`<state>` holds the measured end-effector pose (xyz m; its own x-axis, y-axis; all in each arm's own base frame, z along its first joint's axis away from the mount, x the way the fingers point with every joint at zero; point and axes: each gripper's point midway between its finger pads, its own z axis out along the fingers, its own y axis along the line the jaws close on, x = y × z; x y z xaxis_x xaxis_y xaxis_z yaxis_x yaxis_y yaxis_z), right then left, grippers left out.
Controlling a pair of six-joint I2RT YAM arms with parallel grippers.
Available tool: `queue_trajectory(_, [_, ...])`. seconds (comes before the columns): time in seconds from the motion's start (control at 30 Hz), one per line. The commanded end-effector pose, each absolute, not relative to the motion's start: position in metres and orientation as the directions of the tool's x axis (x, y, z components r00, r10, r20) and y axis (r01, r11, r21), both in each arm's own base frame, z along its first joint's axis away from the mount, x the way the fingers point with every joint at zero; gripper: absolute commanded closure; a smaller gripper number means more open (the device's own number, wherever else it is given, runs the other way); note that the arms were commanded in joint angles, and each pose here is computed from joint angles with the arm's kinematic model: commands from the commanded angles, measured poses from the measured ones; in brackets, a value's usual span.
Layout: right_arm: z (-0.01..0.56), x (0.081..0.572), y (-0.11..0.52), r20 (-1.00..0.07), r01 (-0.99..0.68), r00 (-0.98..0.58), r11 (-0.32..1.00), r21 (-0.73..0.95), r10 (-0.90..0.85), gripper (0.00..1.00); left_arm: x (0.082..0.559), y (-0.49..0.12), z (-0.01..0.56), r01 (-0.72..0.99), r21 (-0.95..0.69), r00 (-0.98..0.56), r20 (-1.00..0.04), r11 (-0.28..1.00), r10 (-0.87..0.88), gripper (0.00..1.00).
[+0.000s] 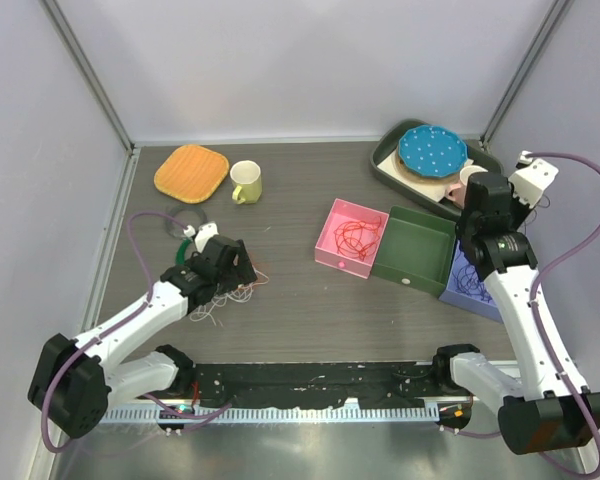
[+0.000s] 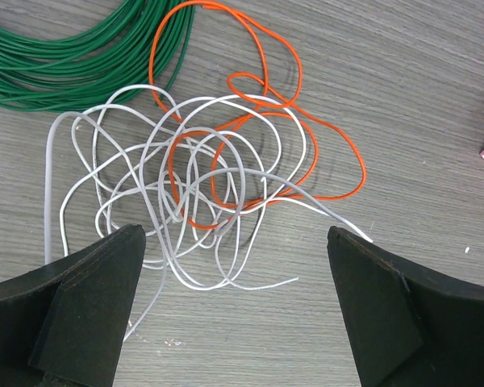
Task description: Untangle the cables
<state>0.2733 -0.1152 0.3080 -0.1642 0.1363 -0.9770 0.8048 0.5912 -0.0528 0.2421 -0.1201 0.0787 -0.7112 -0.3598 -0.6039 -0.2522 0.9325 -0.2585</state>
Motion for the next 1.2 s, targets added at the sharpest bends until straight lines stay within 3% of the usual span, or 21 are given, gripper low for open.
queue_trajectory(0.0, [0.286, 0.258, -0.122, -0.969, 0.847, -0.159, 0.531, -0.036, 0.187, 0.99, 0.250, -0.121, 0.083, -0.248, -0.265, -0.696, -0.620, 0.932, -0.362, 0.00])
queue_trajectory(0.13, [0.285, 0.236, -0.136, -0.972, 0.896, -0.136, 0.443, -0.037, 0.194, 0.99, 0.250, -0.120, 0.082, -0.251, -0.261, -0.695, -0.622, 0.932, -0.361, 0.00])
queue_trajectory(0.47, [0.232, 0.244, -0.151, -0.926, 0.897, -0.270, 0.419, -0.142, 0.265, 0.99, 0.250, -0.123, 0.081, -0.243, -0.273, -0.697, -0.618, 0.931, -0.363, 0.00])
queue_trajectory(0.9, [0.161, 0.252, -0.159, -0.854, 0.883, -0.346, 0.443, -0.156, 0.389, 0.94, 0.251, -0.125, 0.076, -0.244, -0.268, -0.705, -0.611, 0.932, -0.361, 0.00])
queue_trajectory(1.17, [0.101, 0.261, -0.157, -0.755, 0.851, -0.448, 0.488, -0.195, 0.479, 0.90, 0.250, -0.124, 0.076, -0.248, -0.268, -0.705, -0.609, 0.931, -0.363, 0.00])
